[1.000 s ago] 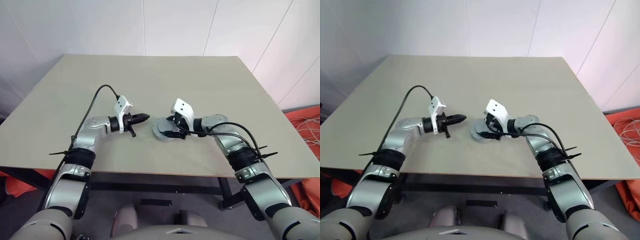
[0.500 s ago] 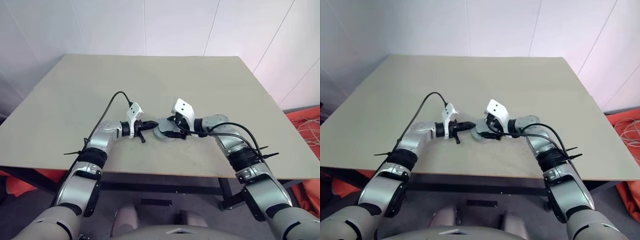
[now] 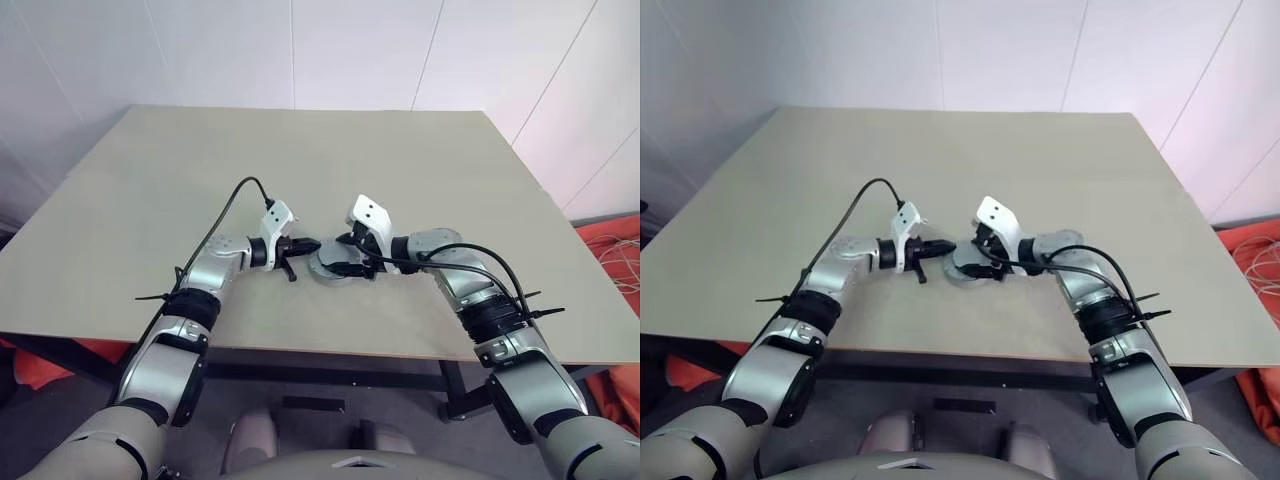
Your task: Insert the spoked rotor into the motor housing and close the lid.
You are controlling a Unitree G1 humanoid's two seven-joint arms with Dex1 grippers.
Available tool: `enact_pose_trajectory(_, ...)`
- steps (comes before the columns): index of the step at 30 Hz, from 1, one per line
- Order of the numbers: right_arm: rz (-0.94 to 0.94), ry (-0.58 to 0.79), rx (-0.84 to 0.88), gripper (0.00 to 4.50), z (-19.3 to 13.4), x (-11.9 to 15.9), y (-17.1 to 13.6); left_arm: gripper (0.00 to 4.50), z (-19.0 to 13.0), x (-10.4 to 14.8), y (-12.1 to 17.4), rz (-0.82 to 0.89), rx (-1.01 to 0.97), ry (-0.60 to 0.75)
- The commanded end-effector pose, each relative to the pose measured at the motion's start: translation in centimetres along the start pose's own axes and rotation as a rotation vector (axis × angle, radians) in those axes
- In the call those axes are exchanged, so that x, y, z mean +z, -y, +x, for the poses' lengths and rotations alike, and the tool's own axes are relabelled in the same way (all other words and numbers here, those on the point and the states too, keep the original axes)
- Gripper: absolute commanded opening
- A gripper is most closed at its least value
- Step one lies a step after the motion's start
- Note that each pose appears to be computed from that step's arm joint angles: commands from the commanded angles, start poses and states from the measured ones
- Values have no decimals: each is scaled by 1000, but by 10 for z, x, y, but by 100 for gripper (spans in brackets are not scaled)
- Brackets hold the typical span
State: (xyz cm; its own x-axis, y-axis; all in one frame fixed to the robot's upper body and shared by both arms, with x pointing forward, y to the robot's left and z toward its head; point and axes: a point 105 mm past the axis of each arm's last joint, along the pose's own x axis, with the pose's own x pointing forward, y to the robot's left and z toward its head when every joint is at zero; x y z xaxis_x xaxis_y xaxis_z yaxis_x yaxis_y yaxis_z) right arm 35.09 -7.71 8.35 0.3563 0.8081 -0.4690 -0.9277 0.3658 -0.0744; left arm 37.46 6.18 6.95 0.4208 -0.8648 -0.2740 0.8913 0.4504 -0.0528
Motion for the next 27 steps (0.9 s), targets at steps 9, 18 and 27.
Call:
enact_pose_trajectory(9,-74,16,30,448,-6,13,-5,0,1,-12,9,-13,-44,-57)
enact_pose_trajectory(18,104,164,-42,448,-49,43,18,0,2,-13,13,4,-65,-70)
enact_pose_trajectory(27,694,44,-75,448,-73,-7,19,0,1,-13,17,23,-93,-83)
